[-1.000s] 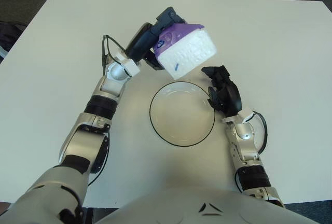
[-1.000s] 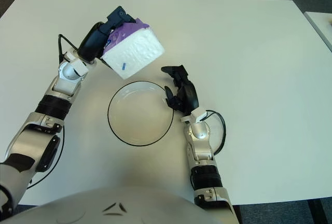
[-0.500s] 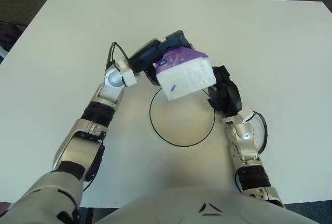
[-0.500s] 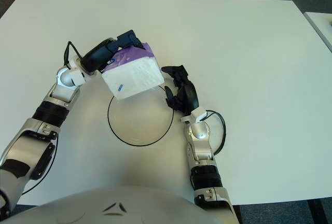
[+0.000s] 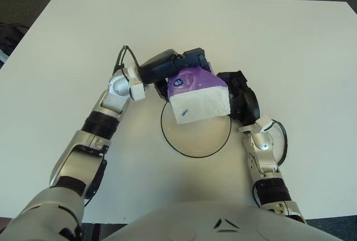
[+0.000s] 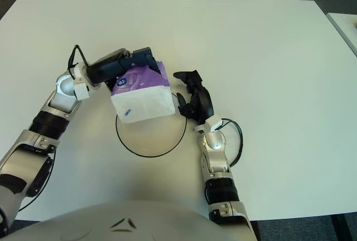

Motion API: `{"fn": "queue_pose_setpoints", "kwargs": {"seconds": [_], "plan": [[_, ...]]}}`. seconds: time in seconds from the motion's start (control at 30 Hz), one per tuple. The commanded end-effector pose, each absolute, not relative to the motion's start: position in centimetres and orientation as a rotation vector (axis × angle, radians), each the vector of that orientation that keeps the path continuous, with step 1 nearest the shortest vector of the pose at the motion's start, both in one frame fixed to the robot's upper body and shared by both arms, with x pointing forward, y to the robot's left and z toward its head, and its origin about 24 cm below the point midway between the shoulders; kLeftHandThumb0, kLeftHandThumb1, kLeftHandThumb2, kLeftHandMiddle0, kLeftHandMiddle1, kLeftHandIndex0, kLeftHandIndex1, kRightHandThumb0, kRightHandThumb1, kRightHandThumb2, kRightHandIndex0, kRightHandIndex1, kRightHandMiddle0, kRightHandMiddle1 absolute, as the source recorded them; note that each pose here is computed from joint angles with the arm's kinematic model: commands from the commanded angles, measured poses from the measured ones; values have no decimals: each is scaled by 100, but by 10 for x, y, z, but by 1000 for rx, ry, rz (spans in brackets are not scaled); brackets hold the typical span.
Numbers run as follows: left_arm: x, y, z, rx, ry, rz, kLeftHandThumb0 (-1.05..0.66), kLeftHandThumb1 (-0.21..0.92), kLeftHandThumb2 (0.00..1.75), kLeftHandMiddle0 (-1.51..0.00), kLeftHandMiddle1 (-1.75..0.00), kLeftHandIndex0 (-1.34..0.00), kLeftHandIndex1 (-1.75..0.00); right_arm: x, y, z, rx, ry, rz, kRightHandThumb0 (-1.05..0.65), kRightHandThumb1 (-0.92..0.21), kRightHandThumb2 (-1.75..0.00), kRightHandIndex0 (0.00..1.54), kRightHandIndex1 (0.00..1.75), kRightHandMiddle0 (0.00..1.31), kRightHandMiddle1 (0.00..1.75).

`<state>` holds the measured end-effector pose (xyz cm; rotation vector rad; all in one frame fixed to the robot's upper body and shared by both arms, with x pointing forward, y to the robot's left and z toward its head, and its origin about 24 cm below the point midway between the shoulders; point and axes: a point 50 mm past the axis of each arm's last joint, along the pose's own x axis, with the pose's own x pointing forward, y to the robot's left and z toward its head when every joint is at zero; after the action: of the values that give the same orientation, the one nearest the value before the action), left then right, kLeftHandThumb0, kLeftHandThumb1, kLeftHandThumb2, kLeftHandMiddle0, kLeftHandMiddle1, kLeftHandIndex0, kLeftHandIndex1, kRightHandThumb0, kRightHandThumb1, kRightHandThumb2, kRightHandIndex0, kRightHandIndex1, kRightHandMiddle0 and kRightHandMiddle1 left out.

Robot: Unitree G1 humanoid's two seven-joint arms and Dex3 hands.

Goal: Put the tissue paper into the plate.

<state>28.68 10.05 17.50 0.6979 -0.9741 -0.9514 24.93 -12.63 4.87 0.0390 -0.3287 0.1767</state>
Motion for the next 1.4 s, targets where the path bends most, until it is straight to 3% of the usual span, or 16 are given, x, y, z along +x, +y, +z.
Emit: {"fn": "queue_pose_setpoints", "kwargs": {"seconds": [0.0,0.23,0.6,0.67,0.73,0.77,0.8,0.83,0.87,0.93,1.07,1.3,1.37], "plan": [[279,103,173,770,-953,-1008,0,14,152,-76,-171,-52,-175,195,-142,-56,85,186,106,-61,-84,-61,36,67,22,119],[281,105,174,774,-934,-997,0,14,151,-76,-170,-51,-175,195,-142,-56,85,189,106,-62,-84,-62,32,65,15,116],[283,105,178,762,-1002,-910,-1,11,155,-76,-174,-56,-172,195,-139,-59,80,205,106,-63,-84,-61,32,64,16,117],[285,105,179,790,-1010,-883,-9,25,136,-65,-174,-51,-168,195,-139,-60,76,211,104,-64,-85,-61,31,63,14,116],[286,106,179,831,-993,-884,-26,53,102,-46,-174,-39,-172,195,-139,-60,74,214,104,-65,-86,-60,31,61,12,116],[287,106,178,852,-982,-889,-48,67,84,-29,-155,-25,-165,195,-139,-60,73,215,104,-65,-87,-60,31,60,12,116],[288,106,178,883,-965,-905,-56,72,77,-24,-148,-20,-162,195,-139,-60,71,215,106,-66,-87,-60,31,60,11,116],[288,106,178,903,-955,-916,-70,79,68,-15,-122,-13,-141,195,-139,-60,70,214,107,-66,-88,-59,31,59,11,116],[289,106,179,924,-948,-929,-75,82,65,-12,-112,-10,-133,195,-139,-60,68,214,109,-66,-88,-58,31,59,11,116],[288,107,179,974,-941,-953,-92,88,56,-5,-64,-4,-88,195,-139,-59,63,212,110,-67,-90,-57,31,58,12,116],[288,108,180,1049,-951,-970,-102,91,52,-1,-18,-1,-42,195,-138,-59,55,210,109,-68,-92,-56,33,57,13,116],[285,108,181,1133,-1006,-1030,-105,92,49,0,-2,0,-17,196,-138,-62,58,226,101,-70,-92,-57,36,59,16,117],[284,109,182,1179,-1048,-1057,-105,92,39,0,-1,0,-11,196,-137,-63,61,229,98,-69,-92,-56,38,61,19,119]]}}
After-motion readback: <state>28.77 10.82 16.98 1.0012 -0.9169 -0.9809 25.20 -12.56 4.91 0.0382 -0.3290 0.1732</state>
